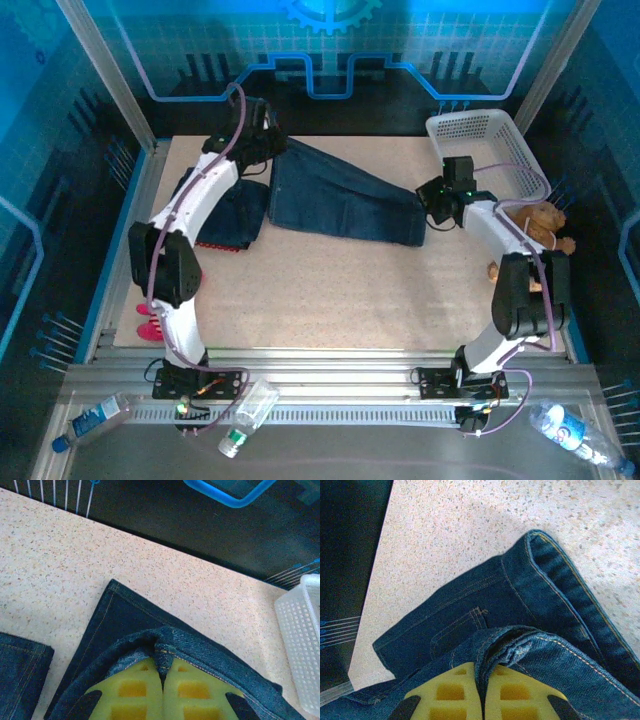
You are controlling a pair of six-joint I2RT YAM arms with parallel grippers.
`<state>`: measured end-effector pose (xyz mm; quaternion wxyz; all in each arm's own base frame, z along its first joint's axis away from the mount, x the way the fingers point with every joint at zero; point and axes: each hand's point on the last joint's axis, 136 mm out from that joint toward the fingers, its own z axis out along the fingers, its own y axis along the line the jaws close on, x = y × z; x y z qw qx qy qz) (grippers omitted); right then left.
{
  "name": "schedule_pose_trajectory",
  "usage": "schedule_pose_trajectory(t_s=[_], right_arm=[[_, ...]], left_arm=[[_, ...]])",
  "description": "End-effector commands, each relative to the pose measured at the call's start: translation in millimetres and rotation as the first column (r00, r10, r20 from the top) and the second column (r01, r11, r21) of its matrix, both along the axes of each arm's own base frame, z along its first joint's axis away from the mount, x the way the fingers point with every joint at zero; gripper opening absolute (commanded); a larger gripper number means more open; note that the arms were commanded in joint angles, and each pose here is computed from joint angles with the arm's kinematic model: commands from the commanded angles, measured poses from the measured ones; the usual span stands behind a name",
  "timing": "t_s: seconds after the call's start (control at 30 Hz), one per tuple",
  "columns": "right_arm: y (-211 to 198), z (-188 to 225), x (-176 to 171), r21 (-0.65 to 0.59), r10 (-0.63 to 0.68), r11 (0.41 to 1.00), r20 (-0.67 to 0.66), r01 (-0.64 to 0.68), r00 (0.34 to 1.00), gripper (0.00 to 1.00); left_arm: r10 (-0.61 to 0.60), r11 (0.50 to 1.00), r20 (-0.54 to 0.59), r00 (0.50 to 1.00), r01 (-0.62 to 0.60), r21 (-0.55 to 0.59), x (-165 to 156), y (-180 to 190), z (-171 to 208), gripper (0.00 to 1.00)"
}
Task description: Fold and stack the skirts
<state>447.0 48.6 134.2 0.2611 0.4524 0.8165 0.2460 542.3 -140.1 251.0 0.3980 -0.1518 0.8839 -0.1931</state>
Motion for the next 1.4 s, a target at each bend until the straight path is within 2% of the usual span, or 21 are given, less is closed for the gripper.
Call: schedule_pose_trajectory(t_s=[0.0, 0.3, 0.4, 0.47, 0.5, 0.53, 0.57, 0.6, 0.63, 0.67, 0.77, 0.83, 0.87, 0.9, 0.97, 1.1, 1.37], right_arm=[[-6.6, -2.0, 20.4, -0.017, -0.009, 1.000, 0.004, 0.009, 1.000, 0.00], [-12.3, -17.1, 43.9, -0.021, -0.046, 0.999, -0.013, 0.046, 0.999, 0.02], [-16.6, -18.8, 51.1, -0.021, -0.076, 0.997, -0.004, 0.076, 0.997, 0.06], [-19.4, -17.5, 58.8, -0.002, -0.100, 0.995, 0.033, 0.101, 0.994, 0.15], [-18.5, -13.7, 64.0, 0.015, -0.099, 0.995, 0.063, 0.099, 0.993, 0.23], [-17.7, -10.8, 68.4, 0.033, -0.095, 0.995, 0.082, 0.093, 0.992, 0.32], [-15.5, -5.9, 71.3, 0.050, -0.083, 0.996, 0.098, 0.078, 0.992, 0.42], [-13.7, -0.5, 73.0, 0.056, -0.072, 0.996, 0.110, 0.066, 0.991, 0.50], [-11.0, 5.5, 73.3, 0.056, -0.055, 0.997, 0.119, 0.049, 0.991, 0.58], [-7.8, 10.9, 72.3, 0.050, -0.034, 0.998, 0.126, 0.028, 0.991, 0.67], [3.0, 19.9, 62.7, 0.018, 0.028, 0.999, 0.124, -0.030, 0.992, 0.82], [10.2, 20.6, 54.3, -0.001, 0.059, 0.998, 0.113, -0.060, 0.992, 0.84], [14.6, 19.6, 50.3, -0.008, 0.074, 0.997, 0.108, -0.074, 0.991, 0.97], [18.5, 18.7, 47.2, -0.016, 0.089, 0.996, 0.106, -0.088, 0.990, 1.00], [26.7, 13.8, 41.1, -0.042, 0.128, 0.991, 0.086, -0.124, 0.988, 1.00], [49.6, -2.2, 36.2, -0.049, 0.224, 0.974, 0.046, -0.222, 0.974, 1.00], [74.9, -65.2, 8.1, 0.020, 0.384, 0.923, -0.125, -0.384, 0.915, 1.00]], left_arm=[[-0.014, 1.000, 0.015, 1.000, 0.014, 0.011, 13.6, 4.7, 5.2, 0.00], [0.024, 1.000, -0.073, 0.997, -0.025, -0.013, 33.5, 8.9, -33.3, 0.00], [0.006, 0.998, -0.104, 0.995, -0.012, -0.056, 42.8, 3.4, -46.4, 0.00], [-0.012, 0.996, -0.128, 0.992, 0.001, -0.089, 52.8, -0.9, -54.4, 0.00], [-0.010, 0.996, -0.149, 0.989, -0.003, -0.090, 55.3, -0.1, -59.6, 0.08], [-0.005, 0.996, -0.162, 0.987, -0.010, -0.090, 58.6, 1.5, -57.7, 0.30], [0.001, 0.995, -0.178, 0.984, -0.018, -0.094, 59.8, 3.9, -55.1, 0.58], [0.001, 0.995, -0.186, 0.982, -0.020, -0.103, 59.4, 4.6, -51.7, 0.79], [-0.005, 0.994, -0.191, 0.982, -0.016, -0.112, 57.5, 3.7, -48.1, 0.94], [-0.019, 0.992, -0.189, 0.982, -0.006, -0.126, 53.5, 0.4, -42.4, 0.99], [-0.083, 0.980, -0.177, 0.981, 0.048, -0.193, 35.7, -18.9, -33.8, 0.99], [-0.130, 0.965, -0.172, 0.976, 0.084, -0.250, 21.3, -35.7, -34.6, 0.99], [-0.155, 0.953, -0.175, 0.972, 0.101, -0.286, 14.8, -45.2, -37.0, 0.99], [-0.182, 0.939, -0.179, 0.967, 0.118, -0.322, 10.0, -54.7, -40.5, 0.99], [-0.227, 0.910, -0.207, 0.952, 0.132, -0.393, 3.2, -72.5, -52.7, 0.99], [-0.252, 0.894, -0.287, 0.924, 0.109, -0.434, 1.9, -91.9, -90.6, 0.99], [-0.162, 0.943, -0.446, 0.880, 0.005, -0.333, -14.5, -73.0, -175.8, 0.99]])
